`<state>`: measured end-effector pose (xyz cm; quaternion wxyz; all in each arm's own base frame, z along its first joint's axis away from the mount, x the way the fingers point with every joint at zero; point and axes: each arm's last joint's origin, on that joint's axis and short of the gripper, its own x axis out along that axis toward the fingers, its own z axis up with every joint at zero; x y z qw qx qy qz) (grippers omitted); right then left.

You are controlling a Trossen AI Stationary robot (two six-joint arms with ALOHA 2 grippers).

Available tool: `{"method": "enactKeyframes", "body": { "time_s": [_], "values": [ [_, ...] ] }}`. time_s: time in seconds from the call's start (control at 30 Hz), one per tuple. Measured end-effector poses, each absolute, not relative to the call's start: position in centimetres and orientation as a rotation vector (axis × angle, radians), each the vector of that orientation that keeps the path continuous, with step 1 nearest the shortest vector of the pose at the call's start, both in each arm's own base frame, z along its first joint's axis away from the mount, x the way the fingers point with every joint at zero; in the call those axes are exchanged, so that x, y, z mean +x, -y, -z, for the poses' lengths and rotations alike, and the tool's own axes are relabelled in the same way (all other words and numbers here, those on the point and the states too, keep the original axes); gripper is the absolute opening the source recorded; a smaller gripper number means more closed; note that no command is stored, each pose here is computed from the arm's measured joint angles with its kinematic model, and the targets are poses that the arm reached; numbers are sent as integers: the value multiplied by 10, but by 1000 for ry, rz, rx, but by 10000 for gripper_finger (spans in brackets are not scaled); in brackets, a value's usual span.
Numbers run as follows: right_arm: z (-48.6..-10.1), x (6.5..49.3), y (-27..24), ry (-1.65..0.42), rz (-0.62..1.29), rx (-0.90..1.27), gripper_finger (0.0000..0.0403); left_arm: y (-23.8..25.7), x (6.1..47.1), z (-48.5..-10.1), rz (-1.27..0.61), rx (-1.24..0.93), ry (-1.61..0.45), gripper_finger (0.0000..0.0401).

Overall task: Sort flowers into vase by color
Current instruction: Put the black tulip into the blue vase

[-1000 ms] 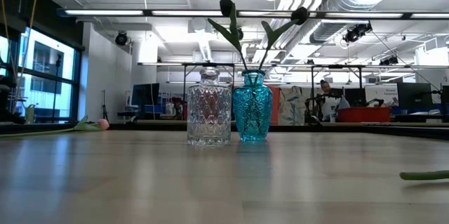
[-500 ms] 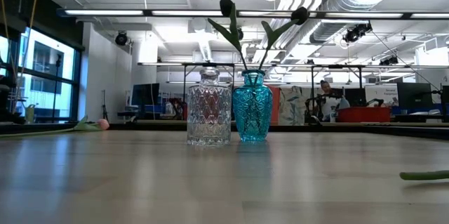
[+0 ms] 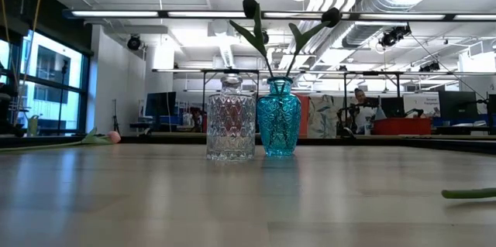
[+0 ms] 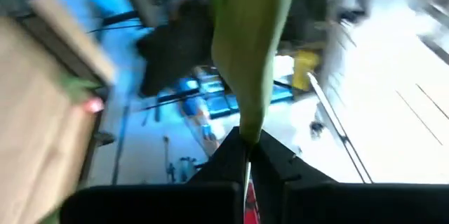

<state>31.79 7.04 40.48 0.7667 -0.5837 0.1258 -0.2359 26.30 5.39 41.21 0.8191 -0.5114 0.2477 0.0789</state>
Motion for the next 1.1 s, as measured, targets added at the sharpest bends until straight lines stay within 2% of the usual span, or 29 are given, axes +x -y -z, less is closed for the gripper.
{"method": "enactKeyframes", "body": {
  "time_s": [0.1,0.3,0.47,0.57,0.67,0.77,0.9,1.03,1.1],
  "values": [
    [-426,299,-64,-217,631,-1132,1,-60,250,-414,-240,-980,-525,83],
    [-457,237,-52,-153,786,-664,1,-57,224,-423,-349,-638,-506,96],
    [-450,189,-49,-125,598,-265,0,-51,205,-421,-559,-376,-526,97],
    [-440,171,-52,-160,400,1,0,-48,201,-405,-577,-343,-525,97],
    [-430,172,-64,-235,207,190,0,-45,202,-379,-543,-359,-496,97],
    [-406,186,-79,-335,133,228,0,-40,208,-345,-492,-422,-431,97],
    [-359,214,-92,-482,164,142,0,-34,217,-303,-419,-536,-331,97],
    [-328,242,-87,-485,176,109,0,-28,221,-284,-370,-634,-244,97],
    [-325,253,-79,-430,146,120,0,-26,222,-284,-350,-642,-213,97]
  ]
}}
